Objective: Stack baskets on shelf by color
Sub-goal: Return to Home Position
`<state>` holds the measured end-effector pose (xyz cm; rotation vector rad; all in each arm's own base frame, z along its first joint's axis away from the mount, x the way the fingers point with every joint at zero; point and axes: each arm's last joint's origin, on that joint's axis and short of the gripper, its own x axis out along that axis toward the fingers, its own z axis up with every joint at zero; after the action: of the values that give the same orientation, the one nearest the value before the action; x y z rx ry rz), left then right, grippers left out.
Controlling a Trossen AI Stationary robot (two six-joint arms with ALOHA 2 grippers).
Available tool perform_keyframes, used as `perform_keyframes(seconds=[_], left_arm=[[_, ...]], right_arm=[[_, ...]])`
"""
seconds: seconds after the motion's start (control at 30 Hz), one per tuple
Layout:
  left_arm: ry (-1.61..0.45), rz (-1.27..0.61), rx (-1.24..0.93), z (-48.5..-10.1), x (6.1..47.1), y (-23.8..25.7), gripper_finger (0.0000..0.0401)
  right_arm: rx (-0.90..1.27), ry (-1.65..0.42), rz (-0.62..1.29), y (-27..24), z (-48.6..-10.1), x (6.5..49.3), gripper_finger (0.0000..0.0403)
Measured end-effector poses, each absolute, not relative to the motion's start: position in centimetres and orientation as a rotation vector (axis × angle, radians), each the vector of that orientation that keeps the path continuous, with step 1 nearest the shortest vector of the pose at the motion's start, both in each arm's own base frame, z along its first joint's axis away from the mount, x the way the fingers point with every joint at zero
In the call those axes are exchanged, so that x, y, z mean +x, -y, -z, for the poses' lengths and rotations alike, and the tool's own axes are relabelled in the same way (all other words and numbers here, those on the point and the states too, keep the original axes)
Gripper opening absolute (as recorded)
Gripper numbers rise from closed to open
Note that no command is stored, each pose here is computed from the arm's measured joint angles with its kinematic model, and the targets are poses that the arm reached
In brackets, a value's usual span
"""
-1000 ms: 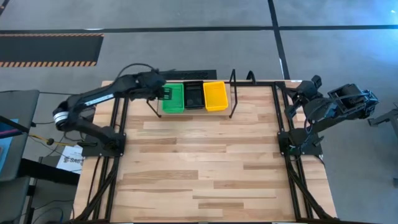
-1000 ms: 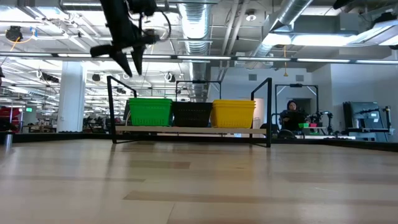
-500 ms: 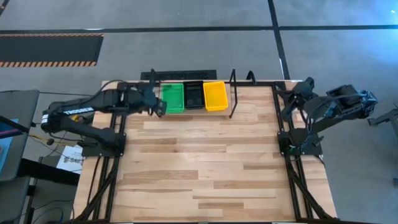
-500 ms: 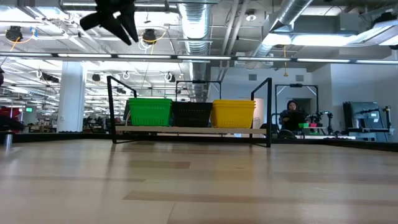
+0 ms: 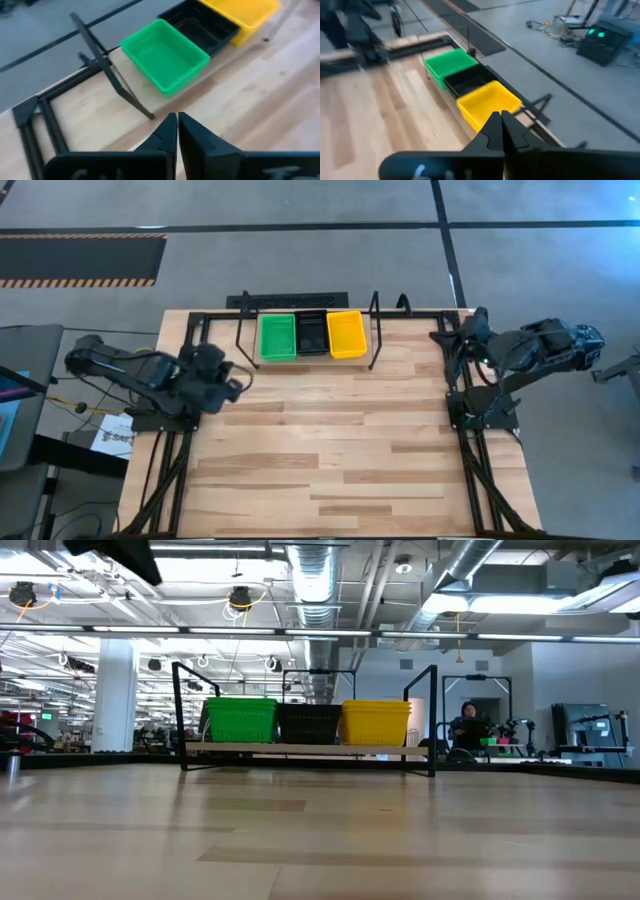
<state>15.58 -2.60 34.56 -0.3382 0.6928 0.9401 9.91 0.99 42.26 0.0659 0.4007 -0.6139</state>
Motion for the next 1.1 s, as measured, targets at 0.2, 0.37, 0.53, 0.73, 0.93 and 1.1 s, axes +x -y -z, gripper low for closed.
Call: perform_keyframes(seconds=[0.2,0.37,0.53,0.73,0.93,1.1], left_arm=[[-0.576,-0.738,-0.35,-33.8,12.9,3.7,0.0],[-0.473,-0.51,-0.358,-31.5,11.8,3.8,0.0],[-0.379,-0.317,-0.417,-28.6,10.7,3.5,0.0],[-0.268,-0.26,-0.429,-26.4,9.5,2.7,0.0],[-0.183,-0.25,-0.321,-26.7,8.9,1.8,0.0],[-0.125,-0.244,-0.216,-27.4,8.6,1.1,0.0]], right_arm=[[0.182,-0.285,0.332,-1.6,-43.7,9.2,0.0001],[0.181,-0.169,-0.001,-3.7,-43.0,10.7,0.0001],[0.197,-0.087,-0.089,-5.3,-40.4,12.0,0.0],[0.23,0.026,-0.114,-6.4,-37.0,13.0,0.0],[0.233,0.14,-0.12,-6.7,-33.4,13.6,0.0],[0.252,0.203,-0.096,-6.1,-31.8,13.4,0.0]])
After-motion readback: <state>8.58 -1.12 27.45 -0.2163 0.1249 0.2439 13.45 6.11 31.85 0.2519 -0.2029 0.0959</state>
